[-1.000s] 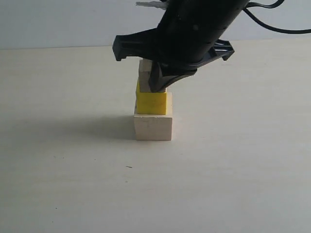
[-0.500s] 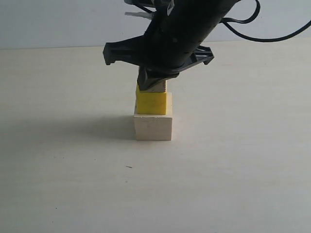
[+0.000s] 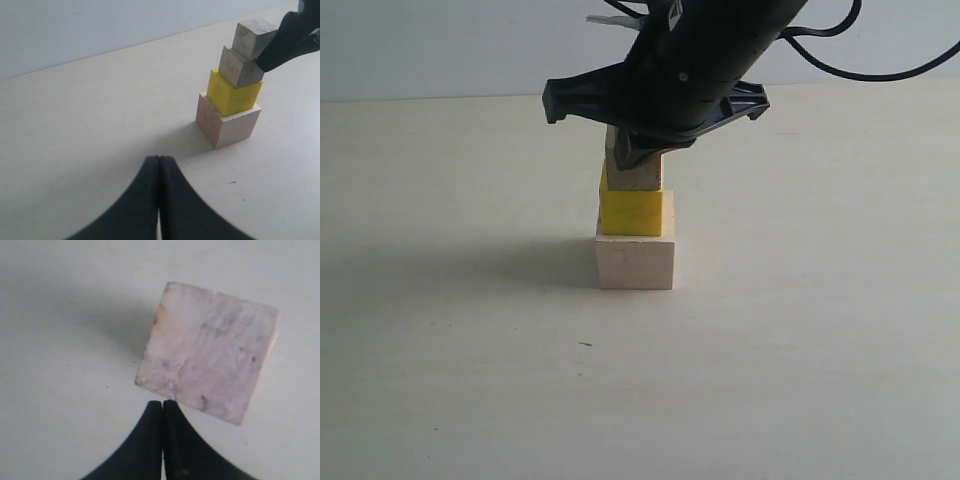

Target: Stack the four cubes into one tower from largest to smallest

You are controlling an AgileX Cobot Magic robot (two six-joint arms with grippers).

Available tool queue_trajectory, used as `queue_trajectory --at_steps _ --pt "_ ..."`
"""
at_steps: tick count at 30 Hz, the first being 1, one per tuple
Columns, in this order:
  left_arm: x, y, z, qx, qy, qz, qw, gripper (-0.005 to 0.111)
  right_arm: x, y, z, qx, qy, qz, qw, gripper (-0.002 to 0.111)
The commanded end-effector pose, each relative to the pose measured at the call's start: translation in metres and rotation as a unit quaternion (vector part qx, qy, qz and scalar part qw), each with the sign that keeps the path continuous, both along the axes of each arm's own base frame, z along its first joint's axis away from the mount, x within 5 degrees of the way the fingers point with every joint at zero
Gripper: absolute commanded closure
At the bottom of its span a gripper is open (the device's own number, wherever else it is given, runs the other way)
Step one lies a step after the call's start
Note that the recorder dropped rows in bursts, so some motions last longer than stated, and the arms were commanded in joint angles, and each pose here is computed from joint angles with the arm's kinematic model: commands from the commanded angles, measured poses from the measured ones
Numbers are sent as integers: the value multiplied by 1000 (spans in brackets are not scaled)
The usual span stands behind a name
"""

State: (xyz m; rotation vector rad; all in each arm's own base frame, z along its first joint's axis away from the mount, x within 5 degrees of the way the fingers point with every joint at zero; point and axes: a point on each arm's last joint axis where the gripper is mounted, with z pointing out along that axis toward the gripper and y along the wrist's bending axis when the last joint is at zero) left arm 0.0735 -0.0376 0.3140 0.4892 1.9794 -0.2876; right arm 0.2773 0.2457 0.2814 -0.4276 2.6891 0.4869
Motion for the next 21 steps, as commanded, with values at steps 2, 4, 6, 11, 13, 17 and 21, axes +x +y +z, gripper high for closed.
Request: queue_trajectory --at_steps 2,4,6,11,13,17,21 --pt "0 0 1 -6 -10 0 1000 107 1 1 -1 2 -12 0 1000 108" --pt "0 0 1 -6 -10 0 1000 107 1 1 -1 4 -14 0 1000 108" --pt "0 0 1 -6 -10 0 1000 107 2 1 0 6 -17 -1 1000 108" --pt "0 0 1 -6 -10 0 1000 107 2 1 0 7 -18 -1 1000 108" --pt "0 0 1 -6 -10 0 1000 107 2 2 0 9 -20 -1 1000 108" --pt "0 0 1 -6 -10 0 1000 107 3 2 0 10 -22 -2 1000 108" --pt "0 0 1 -6 -10 0 1000 107 3 2 1 11 -23 -2 1000 108"
